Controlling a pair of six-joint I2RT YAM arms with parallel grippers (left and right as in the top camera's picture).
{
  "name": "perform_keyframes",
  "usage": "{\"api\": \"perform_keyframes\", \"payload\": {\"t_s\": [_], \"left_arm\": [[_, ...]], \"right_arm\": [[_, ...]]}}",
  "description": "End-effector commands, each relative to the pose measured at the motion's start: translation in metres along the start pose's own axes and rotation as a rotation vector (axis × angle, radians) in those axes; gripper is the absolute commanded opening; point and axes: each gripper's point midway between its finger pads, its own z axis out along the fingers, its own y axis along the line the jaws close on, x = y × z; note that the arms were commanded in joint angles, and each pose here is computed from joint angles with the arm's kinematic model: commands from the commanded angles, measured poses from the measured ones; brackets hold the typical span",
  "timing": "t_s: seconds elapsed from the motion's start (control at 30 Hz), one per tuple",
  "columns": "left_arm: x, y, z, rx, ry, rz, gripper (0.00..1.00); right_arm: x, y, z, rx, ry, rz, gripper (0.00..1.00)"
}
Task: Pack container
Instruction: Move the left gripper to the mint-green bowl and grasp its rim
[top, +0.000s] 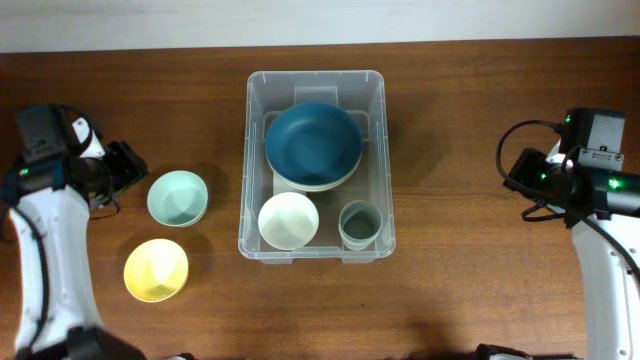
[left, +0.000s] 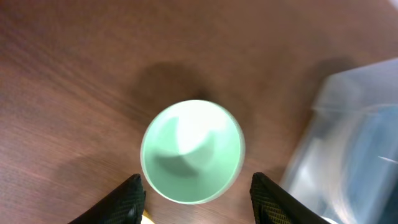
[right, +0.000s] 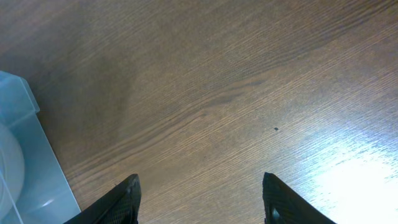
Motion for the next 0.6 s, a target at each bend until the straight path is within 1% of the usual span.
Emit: {"api": "perform_keyframes", "payload": {"t_s": [0.0,0.07,0.23,0.47,0.5,0.57], "left_arm": [[0.010,0.023,0.039,-0.084,0.091,0.000,0.57],[0.017,0.029,0.060,-0.099,0.150,-0.010,0.57],[0.033,0.040,0.097,-0.122,0.248,-0.026,0.57],[0.045,0.050,0.132,-0.134,0.310,-0.037,0.56],[0.046,0.051,0.135,-0.136,0.317,-0.038,0.53],[0.049,0.052,0.138,-0.139,0.331,-0.040,0.34]], "right_arm": [[0.001,-0.001,0.001,0.001,0.003,0.004,0.58],[0.001,-0.002,0.001,0.002,0.003,0.005,0.58],[0.000,-0.001,0.001,0.001,0.001,0.004,0.58],[0.000,-0.001,0.001,0.000,0.000,0.004,0.58],[0.000,-0.001,0.001,0.000,0.000,0.004,0.58],[0.000,-0.001,0.001,0.000,0.000,0.004,0.58]]}}
